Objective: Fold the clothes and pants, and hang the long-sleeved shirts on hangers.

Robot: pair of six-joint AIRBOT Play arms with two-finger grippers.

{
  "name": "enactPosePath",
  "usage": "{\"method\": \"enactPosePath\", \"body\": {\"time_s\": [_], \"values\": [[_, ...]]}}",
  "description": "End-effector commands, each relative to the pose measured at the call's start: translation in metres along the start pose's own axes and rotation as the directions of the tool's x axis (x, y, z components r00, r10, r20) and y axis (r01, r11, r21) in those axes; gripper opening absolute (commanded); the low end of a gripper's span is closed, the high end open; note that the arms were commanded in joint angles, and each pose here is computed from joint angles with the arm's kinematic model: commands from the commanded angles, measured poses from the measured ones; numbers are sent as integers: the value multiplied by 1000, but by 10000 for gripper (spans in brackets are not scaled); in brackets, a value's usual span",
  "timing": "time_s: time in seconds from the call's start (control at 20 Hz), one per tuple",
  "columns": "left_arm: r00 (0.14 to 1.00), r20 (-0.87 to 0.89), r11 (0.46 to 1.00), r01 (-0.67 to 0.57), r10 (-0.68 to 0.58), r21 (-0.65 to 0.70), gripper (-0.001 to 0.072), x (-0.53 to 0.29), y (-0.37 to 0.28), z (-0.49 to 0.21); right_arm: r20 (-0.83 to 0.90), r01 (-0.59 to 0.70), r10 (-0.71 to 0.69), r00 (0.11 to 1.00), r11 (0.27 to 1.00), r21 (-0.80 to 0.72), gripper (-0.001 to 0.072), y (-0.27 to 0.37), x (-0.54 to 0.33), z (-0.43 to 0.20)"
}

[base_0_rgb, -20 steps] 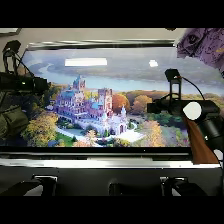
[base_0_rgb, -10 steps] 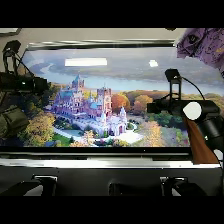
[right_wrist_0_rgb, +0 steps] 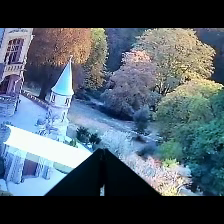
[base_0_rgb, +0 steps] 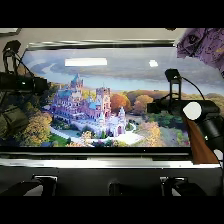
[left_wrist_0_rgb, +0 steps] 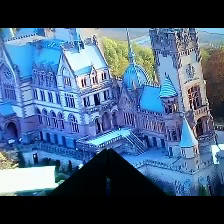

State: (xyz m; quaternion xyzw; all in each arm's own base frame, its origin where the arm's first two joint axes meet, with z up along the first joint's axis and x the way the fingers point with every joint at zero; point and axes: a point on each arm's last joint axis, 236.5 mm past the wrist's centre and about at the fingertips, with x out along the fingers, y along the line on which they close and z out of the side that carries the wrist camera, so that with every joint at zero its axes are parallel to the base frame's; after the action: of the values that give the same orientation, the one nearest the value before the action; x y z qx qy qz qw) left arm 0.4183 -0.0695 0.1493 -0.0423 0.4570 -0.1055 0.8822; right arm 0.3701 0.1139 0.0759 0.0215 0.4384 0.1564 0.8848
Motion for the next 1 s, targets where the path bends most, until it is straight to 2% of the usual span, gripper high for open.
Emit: {"method": "enactPosePath", "body": {"time_s": [0.0,0.05,0.1,0.2,0.35,0.5,0.65,0.8,0.95], "values": [[1000,23,1000,-1,1,-2,119,0,0,5,1,-1,1,1000,1000,-1,31,0,0,0],[1000,28,998,-3,5,-59,568,0,2,7,1,-1,1,1000,1000,-1,31,0,0,0],[999,-1,990,-37,37,-139,720,0,10,0,1,-1,1,1000,1000,-1,31,0,0,0],[980,-86,954,-197,182,-227,720,-3,61,-20,1,-1,1,1000,1000,-1,31,0,0,0],[934,-130,830,-356,333,-429,720,-24,161,-44,1,-1,1,1000,1000,-1,31,0,0,0],[888,-182,679,-444,423,-585,720,-40,251,-86,2,-1,1,1000,1000,0,31,1,0,1],[857,-208,568,-475,471,-673,720,-33,308,-128,6,-1,1,1000,1000,0,31,0,0,2],[846,-204,514,-472,492,-717,720,-11,340,-157,6,-1,1,1000,1000,0,31,1,0,1],[852,-239,505,-477,465,-719,720,27,352,-180,6,-3,3,1000,1000,2,31,1,0,2]]}}
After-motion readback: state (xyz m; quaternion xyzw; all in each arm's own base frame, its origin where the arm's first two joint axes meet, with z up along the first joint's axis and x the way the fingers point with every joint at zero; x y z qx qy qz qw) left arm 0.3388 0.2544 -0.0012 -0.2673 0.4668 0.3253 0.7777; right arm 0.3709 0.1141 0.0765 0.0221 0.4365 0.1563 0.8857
